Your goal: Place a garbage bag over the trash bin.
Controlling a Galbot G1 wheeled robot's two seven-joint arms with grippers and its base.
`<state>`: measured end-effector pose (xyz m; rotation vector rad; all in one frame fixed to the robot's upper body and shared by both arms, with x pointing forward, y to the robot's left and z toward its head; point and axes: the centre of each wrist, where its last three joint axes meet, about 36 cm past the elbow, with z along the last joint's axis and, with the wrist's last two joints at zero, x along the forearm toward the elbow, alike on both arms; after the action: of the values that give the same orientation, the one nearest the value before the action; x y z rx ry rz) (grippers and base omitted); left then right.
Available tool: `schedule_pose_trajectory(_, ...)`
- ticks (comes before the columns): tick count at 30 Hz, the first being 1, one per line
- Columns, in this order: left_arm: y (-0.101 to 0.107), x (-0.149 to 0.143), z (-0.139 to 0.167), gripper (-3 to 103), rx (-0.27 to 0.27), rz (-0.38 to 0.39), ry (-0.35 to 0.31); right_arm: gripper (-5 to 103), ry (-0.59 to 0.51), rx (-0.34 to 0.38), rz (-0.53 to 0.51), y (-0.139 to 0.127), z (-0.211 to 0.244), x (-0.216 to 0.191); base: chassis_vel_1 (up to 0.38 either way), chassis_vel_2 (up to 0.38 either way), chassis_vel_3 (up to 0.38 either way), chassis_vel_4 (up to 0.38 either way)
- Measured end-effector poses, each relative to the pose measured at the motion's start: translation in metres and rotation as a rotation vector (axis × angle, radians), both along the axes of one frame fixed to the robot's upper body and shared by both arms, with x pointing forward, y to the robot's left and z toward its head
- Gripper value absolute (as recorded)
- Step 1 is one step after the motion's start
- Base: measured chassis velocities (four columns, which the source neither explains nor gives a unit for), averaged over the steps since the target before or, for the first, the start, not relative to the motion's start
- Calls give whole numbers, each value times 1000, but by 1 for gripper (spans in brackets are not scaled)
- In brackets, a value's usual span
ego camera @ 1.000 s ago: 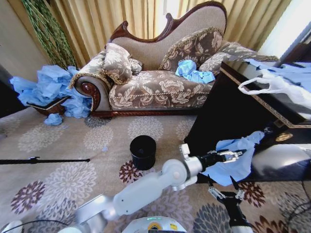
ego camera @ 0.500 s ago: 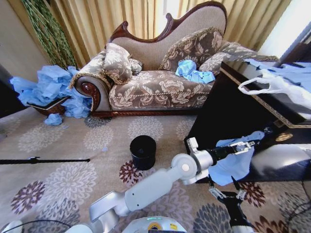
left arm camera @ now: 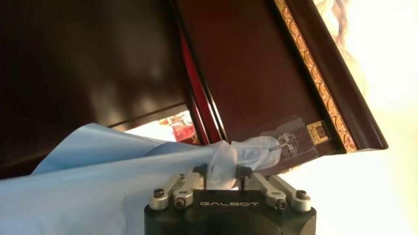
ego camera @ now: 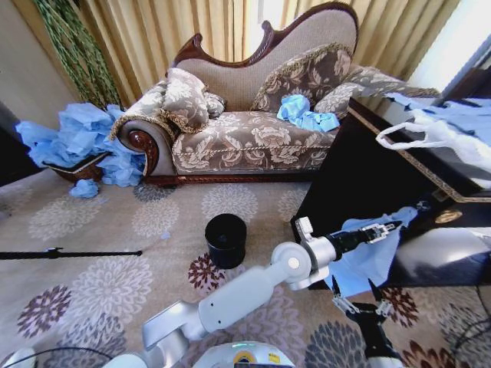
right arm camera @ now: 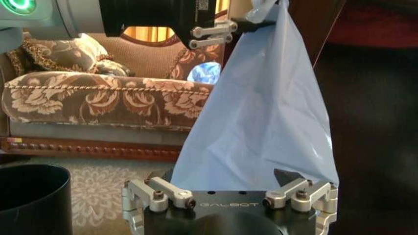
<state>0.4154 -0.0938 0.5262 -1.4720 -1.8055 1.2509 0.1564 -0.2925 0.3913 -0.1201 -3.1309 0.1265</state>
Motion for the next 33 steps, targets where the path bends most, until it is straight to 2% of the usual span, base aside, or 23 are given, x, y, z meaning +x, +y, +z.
schedule_pose_trajectory(2, -1, 1, 1, 21, -6, 1, 1, 100, 0, -1, -2, -1, 0, 0, 0, 0, 0, 0)
schedule_pose_trajectory(3, -1, 1, 1, 21, -6, 1, 1, 100, 0, -1, -2, -1, 0, 0, 0, 0, 0, 0)
schedule_pose_trajectory(5, -2, 1, 1, 11, -8, 3, 1, 100, 0, 0, -4, -1, 0, 0, 0, 0, 0, 0)
schedule_pose_trajectory(6, -2, 1, 1, 11, -8, 3, 1, 100, 0, 0, -4, -1, 0, 0, 0, 0, 0, 0)
schedule_pose_trajectory(8, -2, 1, 1, 2, -8, 5, 2, 100, 1, 2, -4, 0, 0, 0, 0, 0, 0, 0)
schedule_pose_trajectory(19, -1, 1, -3, 0, 10, 17, 15, 100, -14, 4, -5, 0, 6, 2, 0, 0, 0, 0)
schedule_pose_trajectory(28, 8, 3, -17, 0, 77, 49, 38, 100, -43, 9, -4, 1, 21, 1, 0, 0, 0, 0)
schedule_pose_trajectory(33, 20, 6, -27, 0, 125, 85, 38, 100, -73, 16, 20, -1, 30, -4, 0, 0, 0, 0)
